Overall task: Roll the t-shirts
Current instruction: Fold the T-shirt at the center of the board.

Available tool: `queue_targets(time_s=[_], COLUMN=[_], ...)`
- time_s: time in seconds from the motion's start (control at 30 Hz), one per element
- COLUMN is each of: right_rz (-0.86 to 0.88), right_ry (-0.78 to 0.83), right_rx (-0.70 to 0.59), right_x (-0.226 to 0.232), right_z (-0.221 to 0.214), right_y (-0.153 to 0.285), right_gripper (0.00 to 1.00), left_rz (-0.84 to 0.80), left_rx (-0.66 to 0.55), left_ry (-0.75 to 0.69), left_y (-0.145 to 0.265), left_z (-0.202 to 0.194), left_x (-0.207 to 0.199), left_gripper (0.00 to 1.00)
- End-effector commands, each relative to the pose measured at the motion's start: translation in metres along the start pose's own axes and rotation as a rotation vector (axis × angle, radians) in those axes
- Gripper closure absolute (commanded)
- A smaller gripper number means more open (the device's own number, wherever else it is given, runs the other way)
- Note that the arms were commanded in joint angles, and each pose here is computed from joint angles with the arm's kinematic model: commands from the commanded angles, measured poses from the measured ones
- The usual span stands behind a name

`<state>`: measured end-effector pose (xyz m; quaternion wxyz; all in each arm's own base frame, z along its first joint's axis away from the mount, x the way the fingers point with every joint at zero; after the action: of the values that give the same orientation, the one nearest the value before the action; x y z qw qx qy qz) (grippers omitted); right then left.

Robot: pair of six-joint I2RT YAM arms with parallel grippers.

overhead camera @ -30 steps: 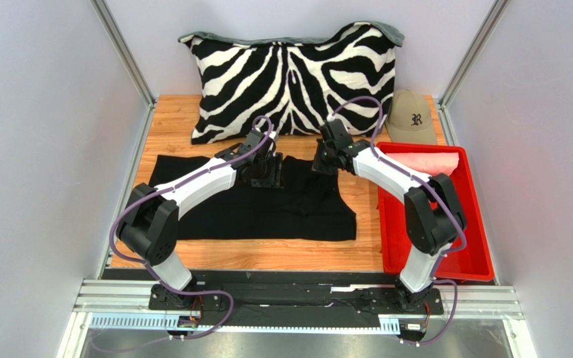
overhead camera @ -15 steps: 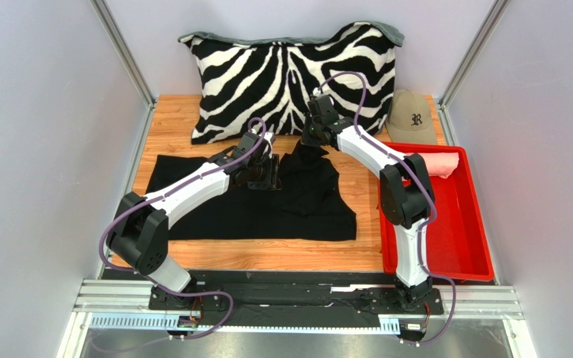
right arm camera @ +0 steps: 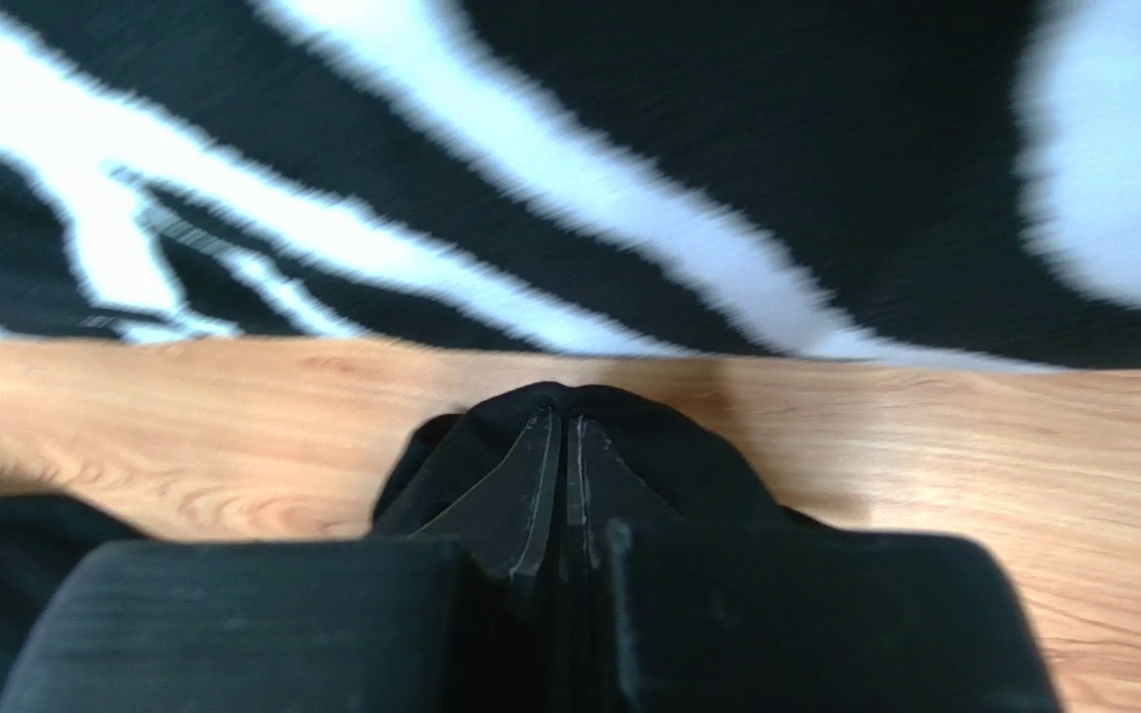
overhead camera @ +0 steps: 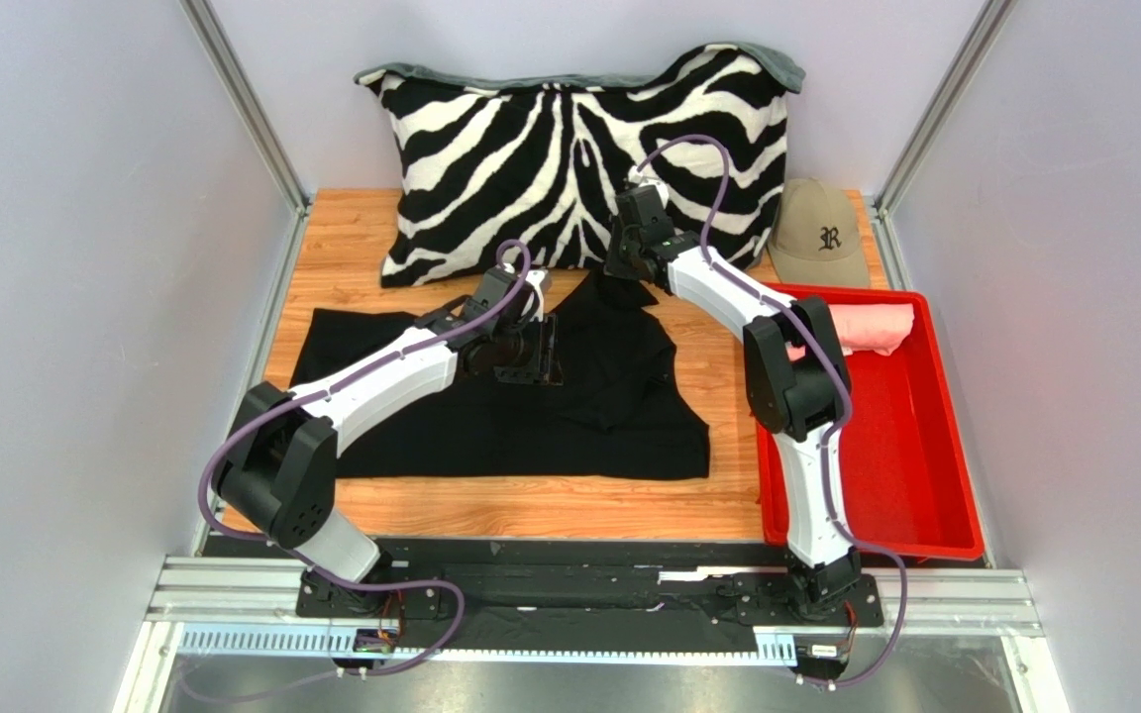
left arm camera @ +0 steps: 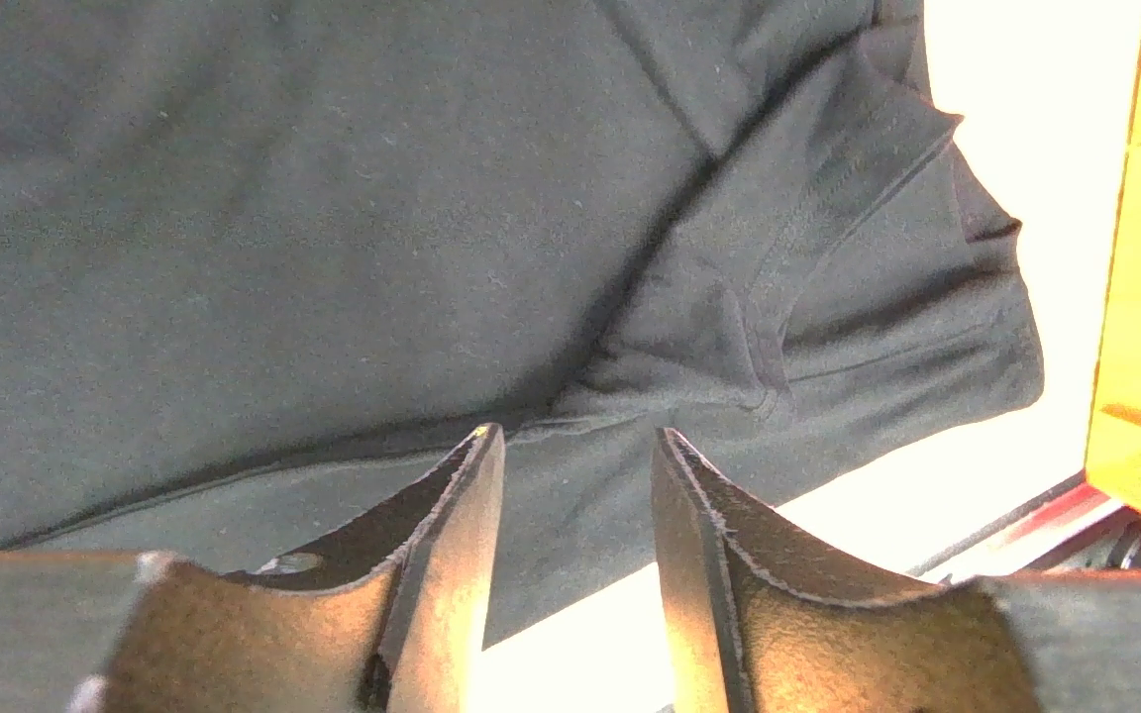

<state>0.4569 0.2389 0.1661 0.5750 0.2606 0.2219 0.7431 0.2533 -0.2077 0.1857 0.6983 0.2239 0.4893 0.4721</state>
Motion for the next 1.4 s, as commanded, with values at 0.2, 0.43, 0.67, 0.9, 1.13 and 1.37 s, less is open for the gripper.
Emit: queue_targets(time_s=[0.2,0.43,0.67,0.9,1.13,1.37], right_rz=[-0.034,-0.041,-0.082,-0.061,-0.001,0.047], right_ry=[-0.021,-0.015,-0.009,-0.046,-0.121,-0.146], right_rx=[-0.147,-0.153,-0.145,-0.034,0.03,0.07], right_x=[-0.012,-0.014,-0.02,-0.031,-0.039,-0.043], right_z=[0.042,0.055,0.056,0.01,-0.047,-0.084], right_y=[0.014,0.026,0.071,0.125,0.167,0.199], right_gripper=[0.66,0.61,0.59,0.59,0.61,0.63], left_rz=[-0.146,-0.165,-0.196,-0.189,-0.194,-0.173], left_rx=[0.016,0.069,0.112,0.147,0.15,0.112], left_ry=[-0.02,-0.014,-0.037,-0.037,-0.042,-0.034], left_y=[0.006,-0.006,-0.021,-0.033,-0.039,-0.05], left_z=[-0.013,-0.039,-0.054,-0.066,-0.07,-0.064], left_x=[-0.004,-0.008,-0.025,-0.029,-0.034,-0.04], left_gripper=[0.55,0.64,0.73,0.83,0.86,0.86])
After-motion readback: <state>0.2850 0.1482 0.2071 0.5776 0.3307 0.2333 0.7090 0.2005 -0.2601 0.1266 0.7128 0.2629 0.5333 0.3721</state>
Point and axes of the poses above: each gripper's point midway between its finger pads, its own y axis back along the fingers, its own x axis along the line the jaws close on, z = x × y, the point moved 10 cm from there along y, back along the fingers, and after that the axes turned 13 degrees about y, right-handed, at the moved point
